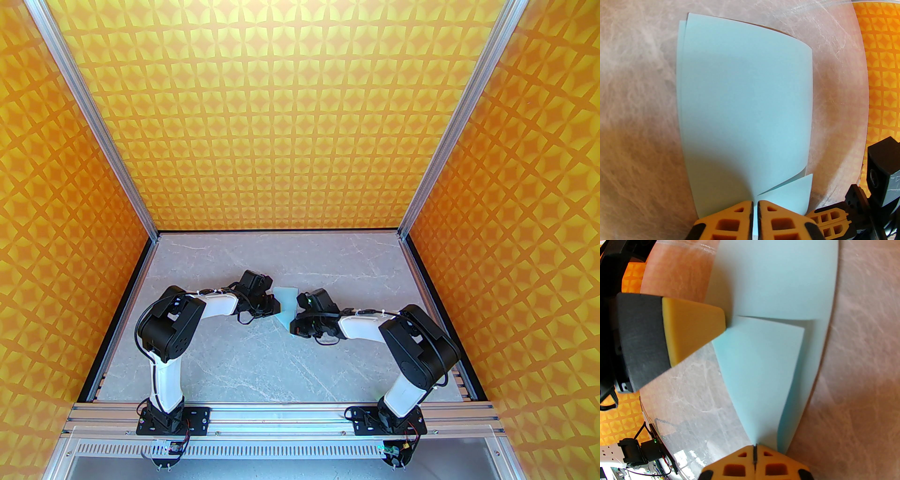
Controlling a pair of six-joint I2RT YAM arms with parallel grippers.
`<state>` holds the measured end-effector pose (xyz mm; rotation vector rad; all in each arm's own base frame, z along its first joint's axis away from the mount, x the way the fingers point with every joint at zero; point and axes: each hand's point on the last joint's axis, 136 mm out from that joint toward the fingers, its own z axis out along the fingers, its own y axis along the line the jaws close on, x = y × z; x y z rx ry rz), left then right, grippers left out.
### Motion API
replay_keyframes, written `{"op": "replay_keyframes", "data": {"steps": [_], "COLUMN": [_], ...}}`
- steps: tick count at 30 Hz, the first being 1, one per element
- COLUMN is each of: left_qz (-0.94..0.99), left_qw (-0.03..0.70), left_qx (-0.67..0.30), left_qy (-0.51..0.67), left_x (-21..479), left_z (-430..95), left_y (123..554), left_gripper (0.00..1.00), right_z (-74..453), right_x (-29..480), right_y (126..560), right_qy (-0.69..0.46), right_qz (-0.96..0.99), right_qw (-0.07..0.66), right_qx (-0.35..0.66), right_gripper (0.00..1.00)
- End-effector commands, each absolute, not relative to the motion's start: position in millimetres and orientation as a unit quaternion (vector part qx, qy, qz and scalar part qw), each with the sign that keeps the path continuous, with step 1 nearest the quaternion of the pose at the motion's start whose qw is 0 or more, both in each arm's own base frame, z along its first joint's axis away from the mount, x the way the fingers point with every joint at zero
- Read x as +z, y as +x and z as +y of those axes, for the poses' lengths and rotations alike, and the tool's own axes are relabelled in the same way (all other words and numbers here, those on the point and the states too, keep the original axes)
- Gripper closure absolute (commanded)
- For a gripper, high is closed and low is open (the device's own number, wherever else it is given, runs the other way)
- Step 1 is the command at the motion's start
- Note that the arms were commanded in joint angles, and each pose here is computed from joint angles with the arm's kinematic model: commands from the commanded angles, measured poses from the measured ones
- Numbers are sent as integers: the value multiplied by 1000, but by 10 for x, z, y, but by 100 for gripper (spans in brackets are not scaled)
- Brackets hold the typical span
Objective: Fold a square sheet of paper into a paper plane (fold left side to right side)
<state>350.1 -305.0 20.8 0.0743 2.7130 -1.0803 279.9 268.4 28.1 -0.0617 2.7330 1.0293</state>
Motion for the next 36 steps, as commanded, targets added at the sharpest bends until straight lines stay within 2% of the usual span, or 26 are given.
{"op": "replay_keyframes", "data": {"steps": [1,12,16,22,36], "left_qz": [933,935,938,949,954], "left_qw": [89,83,76,57,49], "left_qx": [-347,-345,-338,-308,-295], "left_qy": [13,11,3,-20,-28], "left_x": [34,3,-30,-175,-255], "left_z": [-3006,-3014,-2994,-2921,-2888], "left_y": [3454,3437,3439,3432,3438], "left_gripper": [87,88,89,97,98], "right_z": [2781,2912,2854,2702,2467], "right_x": [359,96,64,61,9], "right_y": [2900,3010,2878,2657,2215], "right_qy": [-33,-34,-35,-36,-31], "right_qz": [930,932,932,935,939], "right_qw": [109,81,73,68,49], "right_qx": [349,352,353,346,339], "right_gripper": [100,100,100,100,100]}}
